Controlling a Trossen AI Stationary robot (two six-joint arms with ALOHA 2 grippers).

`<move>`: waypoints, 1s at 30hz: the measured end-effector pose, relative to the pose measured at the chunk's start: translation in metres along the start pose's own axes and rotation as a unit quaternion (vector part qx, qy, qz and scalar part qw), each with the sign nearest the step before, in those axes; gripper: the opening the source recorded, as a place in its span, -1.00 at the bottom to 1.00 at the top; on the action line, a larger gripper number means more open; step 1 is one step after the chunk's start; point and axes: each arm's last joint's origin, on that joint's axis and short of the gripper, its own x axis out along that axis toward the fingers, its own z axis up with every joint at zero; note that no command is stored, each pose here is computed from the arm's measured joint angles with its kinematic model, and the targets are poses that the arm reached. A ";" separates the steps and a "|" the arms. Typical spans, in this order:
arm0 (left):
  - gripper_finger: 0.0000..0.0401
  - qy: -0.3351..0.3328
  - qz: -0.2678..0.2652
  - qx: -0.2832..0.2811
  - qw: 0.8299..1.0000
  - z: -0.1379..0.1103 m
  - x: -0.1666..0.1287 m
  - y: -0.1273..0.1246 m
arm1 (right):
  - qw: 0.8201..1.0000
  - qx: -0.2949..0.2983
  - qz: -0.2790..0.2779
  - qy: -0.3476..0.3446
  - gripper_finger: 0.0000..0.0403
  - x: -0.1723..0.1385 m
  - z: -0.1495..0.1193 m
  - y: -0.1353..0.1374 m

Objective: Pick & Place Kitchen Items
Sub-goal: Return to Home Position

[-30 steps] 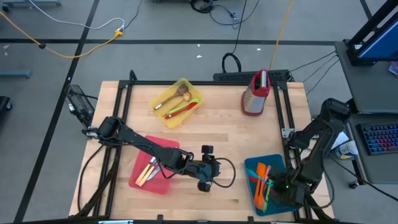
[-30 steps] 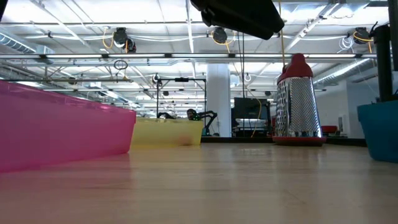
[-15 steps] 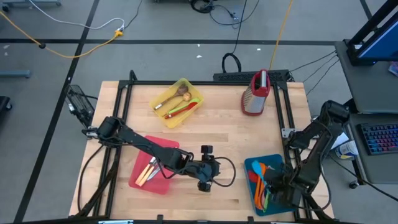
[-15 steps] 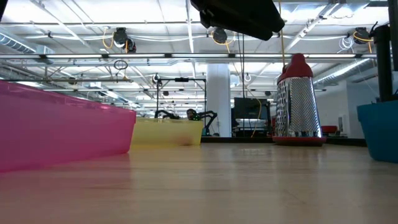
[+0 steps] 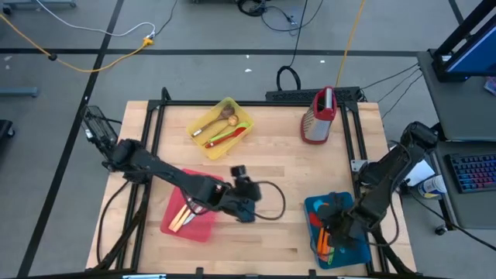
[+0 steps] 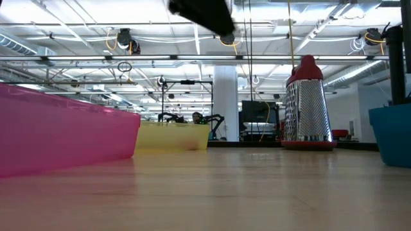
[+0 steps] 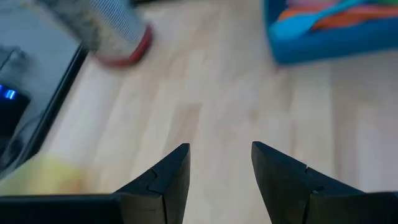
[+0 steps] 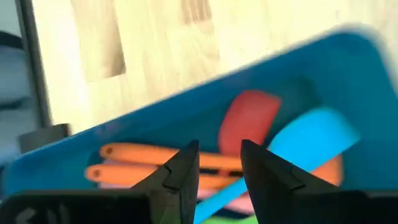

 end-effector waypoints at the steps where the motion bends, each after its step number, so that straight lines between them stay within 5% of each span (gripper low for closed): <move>1: -0.12 0.018 0.005 0.001 1.000 -0.003 -0.005 0.004 | 1.000 -0.019 -0.004 -0.006 -0.45 0.001 0.004 -0.002; 5: -0.12 0.089 0.030 -0.008 0.996 -0.016 -0.025 0.021 | 0.992 -0.083 -0.042 -0.083 -0.45 0.004 0.016 -0.006; 8: -0.12 0.119 0.066 -0.047 0.990 -0.022 -0.041 0.034 | 0.968 -0.168 -0.090 -0.161 -0.45 0.008 0.027 -0.008; 11: -0.12 0.132 0.126 -0.086 0.979 -0.028 -0.056 0.048 | 0.946 -0.180 -0.118 -0.242 -0.45 0.004 0.048 -0.011; 20: -0.12 0.072 0.225 -0.127 0.963 -0.036 -0.106 0.069 | 0.934 -0.200 0.113 -0.274 -0.45 -0.035 0.100 -0.043; 30: -0.12 0.040 0.214 -0.197 0.956 -0.040 -0.149 0.094 | 0.923 -0.189 0.117 -0.313 -0.45 -0.055 0.105 -0.089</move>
